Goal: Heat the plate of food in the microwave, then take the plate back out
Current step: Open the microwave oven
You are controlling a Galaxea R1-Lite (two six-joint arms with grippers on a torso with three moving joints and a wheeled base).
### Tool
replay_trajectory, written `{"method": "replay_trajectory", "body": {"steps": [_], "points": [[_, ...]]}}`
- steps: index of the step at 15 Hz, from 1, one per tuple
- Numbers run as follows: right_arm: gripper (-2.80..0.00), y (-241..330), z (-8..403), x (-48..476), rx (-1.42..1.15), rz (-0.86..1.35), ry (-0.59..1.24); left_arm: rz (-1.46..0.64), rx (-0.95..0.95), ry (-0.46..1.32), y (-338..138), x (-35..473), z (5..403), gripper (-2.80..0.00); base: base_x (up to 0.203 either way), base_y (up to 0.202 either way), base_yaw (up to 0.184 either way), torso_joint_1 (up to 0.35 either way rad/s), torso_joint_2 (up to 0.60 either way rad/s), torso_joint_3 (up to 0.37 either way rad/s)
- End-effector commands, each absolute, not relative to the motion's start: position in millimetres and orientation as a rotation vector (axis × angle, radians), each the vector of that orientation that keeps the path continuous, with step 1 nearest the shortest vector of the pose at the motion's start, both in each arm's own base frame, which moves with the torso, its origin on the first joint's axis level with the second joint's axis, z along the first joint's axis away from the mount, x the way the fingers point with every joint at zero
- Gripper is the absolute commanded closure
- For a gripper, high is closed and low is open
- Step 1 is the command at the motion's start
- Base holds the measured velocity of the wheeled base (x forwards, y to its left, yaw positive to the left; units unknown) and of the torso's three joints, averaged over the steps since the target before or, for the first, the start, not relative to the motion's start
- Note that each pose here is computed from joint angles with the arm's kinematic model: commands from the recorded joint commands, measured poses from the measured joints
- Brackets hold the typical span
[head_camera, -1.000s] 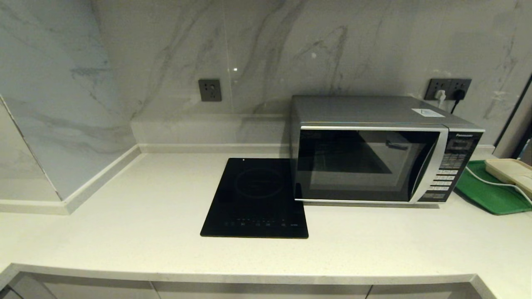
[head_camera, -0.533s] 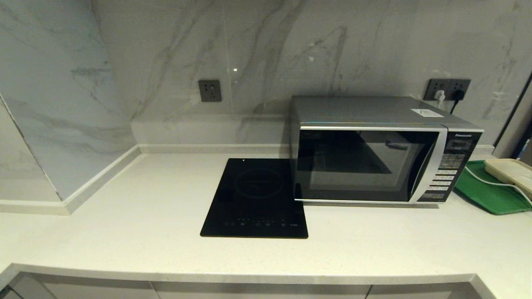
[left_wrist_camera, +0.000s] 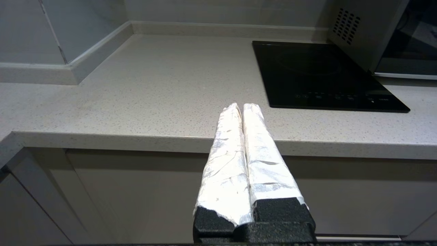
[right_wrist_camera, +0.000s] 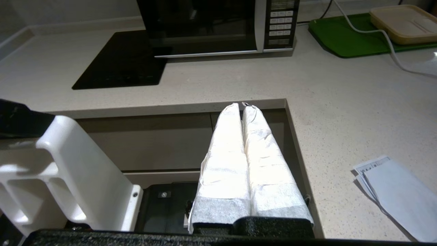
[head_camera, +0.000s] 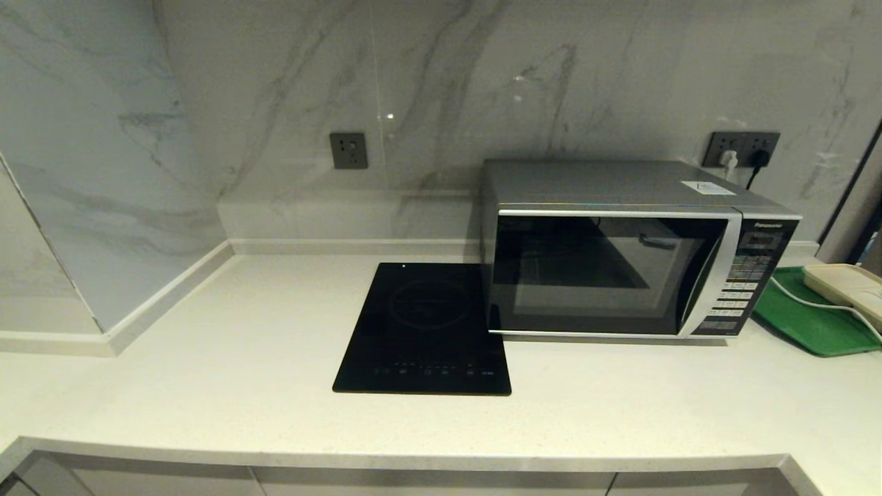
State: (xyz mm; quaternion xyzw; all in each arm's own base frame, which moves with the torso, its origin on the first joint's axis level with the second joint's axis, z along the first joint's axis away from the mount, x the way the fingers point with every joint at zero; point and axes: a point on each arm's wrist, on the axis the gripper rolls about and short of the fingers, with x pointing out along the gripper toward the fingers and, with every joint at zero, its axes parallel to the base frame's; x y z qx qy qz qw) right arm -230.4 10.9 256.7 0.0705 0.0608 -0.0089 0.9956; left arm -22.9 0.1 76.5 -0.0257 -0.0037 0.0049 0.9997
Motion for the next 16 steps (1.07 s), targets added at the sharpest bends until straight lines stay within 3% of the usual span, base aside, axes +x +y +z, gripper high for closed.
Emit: {"method": "replay_trajectory", "body": {"steps": [1, 4, 7, 16], "points": [[0.0, 1, 248, -234, 0.144, 0.005, 0.127, 0.011, -0.052, -0.008, 0, -23, 77, 0.0, 0.0, 0.0, 0.0, 0.0, 0.0, 0.0], [0.0, 2, 219, -242, 0.135, 0.005, 0.114, 0.011, -0.052, -0.008, 0, -23, 77, 0.0, 0.0, 0.0, 0.0, 0.0, 0.0, 0.0], [0.0, 1, 181, -225, 0.113, 0.001, 0.215, 0.011, -0.053, -0.008, 0, -23, 77, 0.0, 0.0, 0.0, 0.0, 0.0, 0.0, 0.0], [0.0, -1, 132, -69, 0.089, -0.046, 0.085, 0.011, -0.052, -0.008, 0, -23, 77, 0.0, 0.0, 0.0, 0.0, 0.0, 0.0, 0.0]]}}
